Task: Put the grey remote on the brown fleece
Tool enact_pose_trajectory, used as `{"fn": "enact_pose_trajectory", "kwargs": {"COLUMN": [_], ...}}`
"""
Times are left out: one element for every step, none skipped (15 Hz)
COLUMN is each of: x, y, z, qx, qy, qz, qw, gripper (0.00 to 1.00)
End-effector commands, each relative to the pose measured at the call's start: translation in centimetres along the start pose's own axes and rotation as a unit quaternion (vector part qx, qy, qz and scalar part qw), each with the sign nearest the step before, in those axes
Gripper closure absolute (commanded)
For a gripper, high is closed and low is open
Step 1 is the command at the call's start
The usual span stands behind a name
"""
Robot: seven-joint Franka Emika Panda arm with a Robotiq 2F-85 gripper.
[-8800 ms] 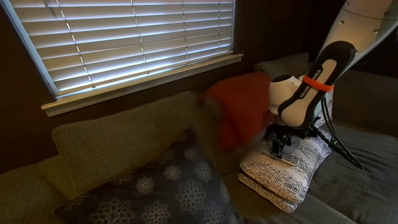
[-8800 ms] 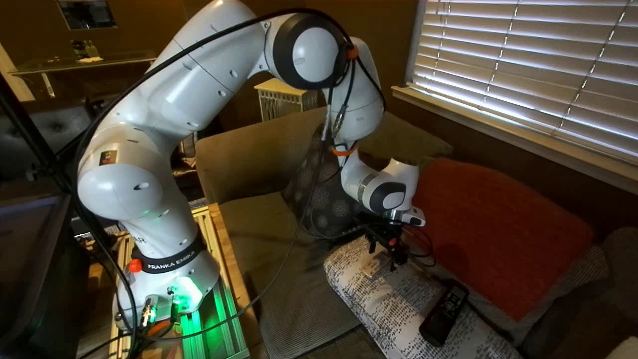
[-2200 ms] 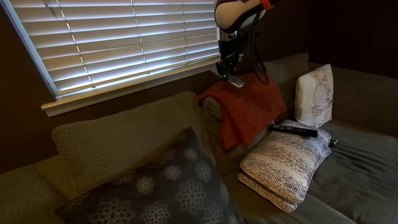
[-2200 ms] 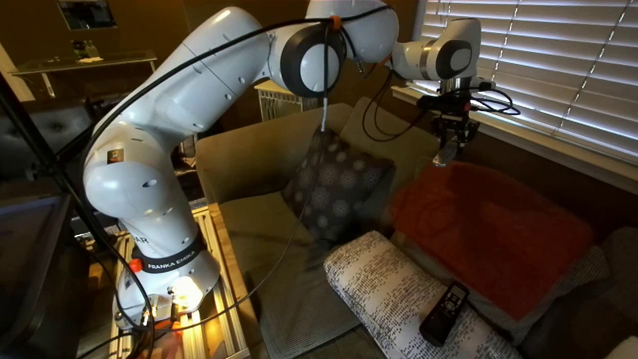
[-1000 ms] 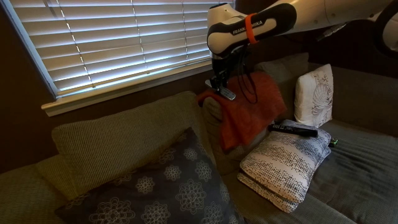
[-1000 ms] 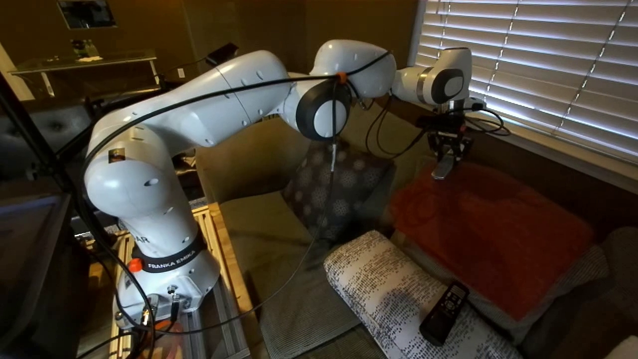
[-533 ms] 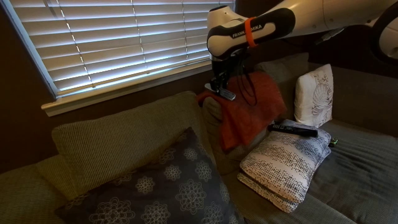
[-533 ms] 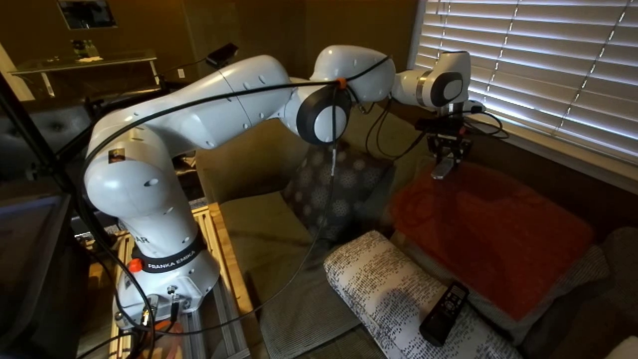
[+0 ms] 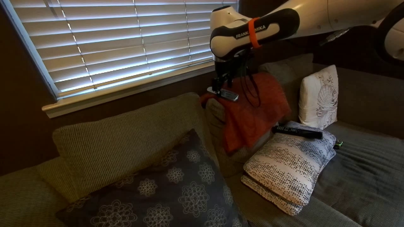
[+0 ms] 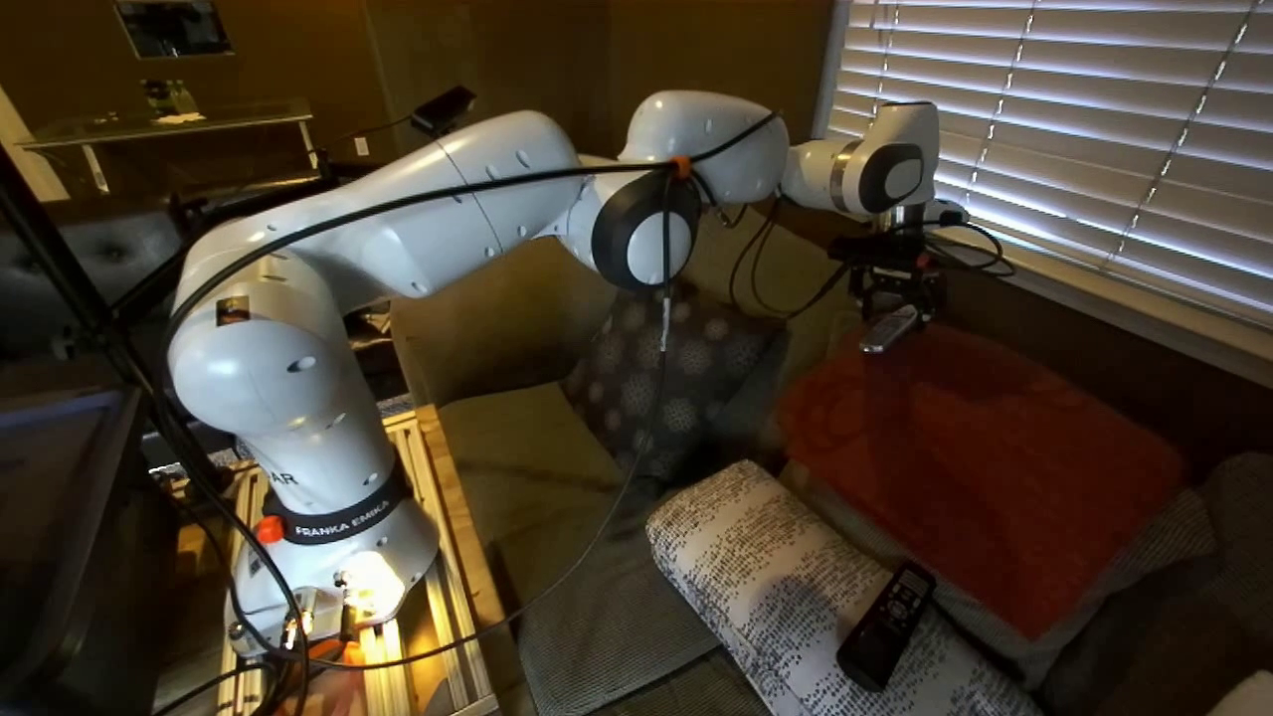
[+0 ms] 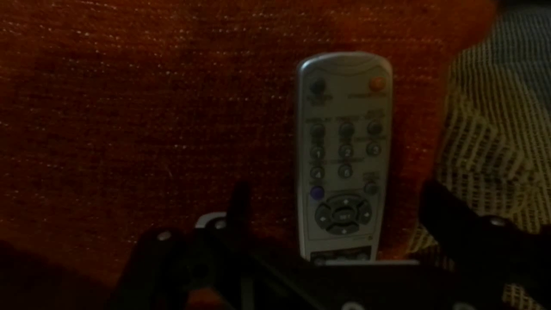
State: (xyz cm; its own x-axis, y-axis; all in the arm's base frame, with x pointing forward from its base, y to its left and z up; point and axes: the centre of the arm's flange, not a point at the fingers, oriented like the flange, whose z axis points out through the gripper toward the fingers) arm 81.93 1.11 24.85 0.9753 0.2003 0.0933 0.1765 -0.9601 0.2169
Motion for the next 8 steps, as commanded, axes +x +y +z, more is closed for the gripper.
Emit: {"fn": "enact_pose_trajectory", "kwargs": {"x": [5.0, 4.6, 4.1, 3.9, 3.5, 3.1, 2.8, 2.6], "y": [0.4, 0.3, 0.3, 0.4, 0.5, 0.6, 0.8, 0.9], "z": [-0.6, -1.1, -1.7, -2.2, -2.8, -3.3, -3.7, -4.1], "qx": [0.007, 0.011, 0.014, 0.016, 0.02, 0.021, 0.022, 0.021], "qy": [0.004, 0.007, 0.009, 0.015, 0.019, 0.023, 0.027, 0.031], "qz": [-0.004, -0.005, -0.006, -0.005, -0.002, 0.001, 0.003, 0.008], "qw": [1.0, 0.9999, 0.9998, 0.9998, 0.9996, 0.9995, 0.9994, 0.9993], "gripper": [0.0, 0.0, 0.0, 0.0, 0.0, 0.0, 0.0, 0.0]}}
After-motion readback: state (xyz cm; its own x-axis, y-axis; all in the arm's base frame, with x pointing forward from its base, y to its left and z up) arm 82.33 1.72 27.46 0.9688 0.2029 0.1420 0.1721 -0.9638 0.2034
